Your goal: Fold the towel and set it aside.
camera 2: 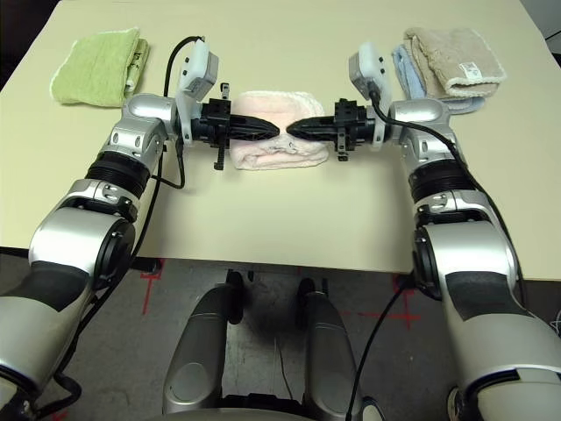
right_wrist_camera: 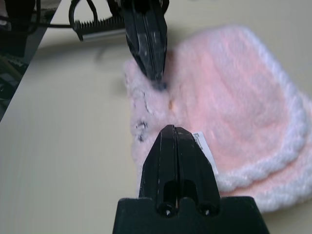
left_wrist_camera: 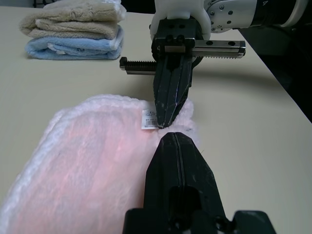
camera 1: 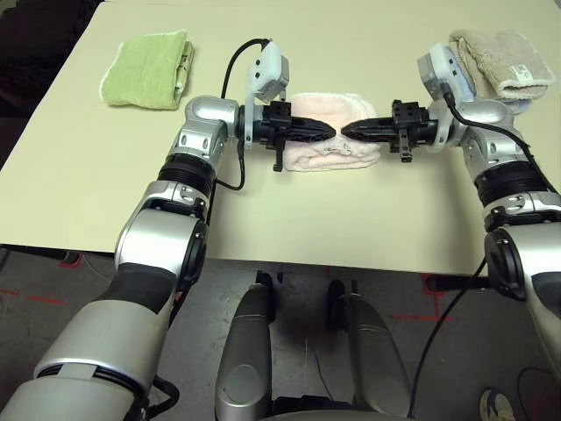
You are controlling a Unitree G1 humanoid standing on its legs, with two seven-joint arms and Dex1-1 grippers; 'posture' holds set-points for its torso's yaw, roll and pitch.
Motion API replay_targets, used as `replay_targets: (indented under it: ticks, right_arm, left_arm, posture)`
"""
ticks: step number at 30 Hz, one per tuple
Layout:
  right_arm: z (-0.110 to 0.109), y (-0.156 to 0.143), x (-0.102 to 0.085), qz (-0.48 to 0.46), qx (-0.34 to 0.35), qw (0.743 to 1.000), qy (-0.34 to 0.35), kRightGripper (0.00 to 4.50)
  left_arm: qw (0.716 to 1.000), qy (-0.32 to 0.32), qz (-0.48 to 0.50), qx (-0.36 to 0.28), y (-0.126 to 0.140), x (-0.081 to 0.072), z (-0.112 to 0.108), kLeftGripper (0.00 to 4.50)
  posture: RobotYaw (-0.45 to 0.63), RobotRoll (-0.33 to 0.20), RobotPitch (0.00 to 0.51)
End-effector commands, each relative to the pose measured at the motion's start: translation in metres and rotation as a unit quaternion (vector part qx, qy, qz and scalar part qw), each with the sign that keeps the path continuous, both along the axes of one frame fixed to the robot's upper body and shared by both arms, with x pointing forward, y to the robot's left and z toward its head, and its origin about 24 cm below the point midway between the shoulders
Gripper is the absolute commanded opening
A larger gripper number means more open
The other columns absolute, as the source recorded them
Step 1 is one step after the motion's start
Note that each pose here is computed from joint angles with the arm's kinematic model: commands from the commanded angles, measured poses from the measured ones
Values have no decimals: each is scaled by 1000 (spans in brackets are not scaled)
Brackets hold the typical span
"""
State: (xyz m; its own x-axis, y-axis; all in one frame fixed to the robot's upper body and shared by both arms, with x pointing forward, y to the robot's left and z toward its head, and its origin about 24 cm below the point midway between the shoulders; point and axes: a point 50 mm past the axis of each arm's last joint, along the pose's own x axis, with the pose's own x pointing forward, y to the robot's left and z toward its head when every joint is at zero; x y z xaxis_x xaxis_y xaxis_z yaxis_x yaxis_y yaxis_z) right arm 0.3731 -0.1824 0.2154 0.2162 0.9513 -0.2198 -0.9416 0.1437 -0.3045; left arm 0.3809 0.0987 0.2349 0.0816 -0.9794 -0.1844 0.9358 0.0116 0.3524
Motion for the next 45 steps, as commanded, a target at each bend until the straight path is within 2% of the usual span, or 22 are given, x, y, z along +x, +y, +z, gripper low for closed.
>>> replay_targets:
  ticks: [1, 9, 14, 19, 23, 29, 34, 38, 42, 45]
  right_arm:
    - [-14, -12, -2, -18, -18, 1000, 18, 0]
    - [-25, -8, 3, -48, 8, 998, 27, 0]
    - [-25, -2, 9, -76, 31, 996, 26, 0]
    - [-32, -5, 10, -95, 21, 995, 36, 0]
    - [-36, -10, 9, -101, 6, 994, 41, 0]
    - [-25, -12, 10, -94, 19, 995, 35, 0]
    - [10, -9, 15, -100, 117, 988, 34, 0]
    - [27, 1, 21, -112, 198, 973, 32, 0]
    - [25, 12, 25, -132, 199, 971, 24, 0]
    - [15, 20, 28, -155, 179, 971, 20, 0]
  left_arm:
    - [1000, 7, -1, 17, 4, -1, -8, 29]
    - [1000, 15, 19, 16, 5, 2, -12, 29]
    - [996, 34, 76, 43, 12, 9, -30, 29]
    - [989, 42, 104, 91, 23, 10, -48, 29]
    - [988, 47, 113, 91, 34, 10, -50, 29]
    - [992, 31, 104, 58, 43, 9, -30, 29]
    - [993, 12, 113, -24, 40, 13, 12, 29]
    - [982, 10, 159, -102, 34, 19, 34, 29]
    - [972, 27, 184, -142, 27, 23, 37, 29]
    - [978, 38, 165, -123, 19, 22, 24, 29]
  posture:
    - [129, 0, 316]
    - [123, 0, 318]
    - [105, 0, 320]
    - [98, 0, 315]
    - [98, 0, 312]
    - [116, 0, 304]
    - [114, 0, 300]
    - [112, 0, 298]
    - [109, 0, 298]
    - [109, 0, 297]
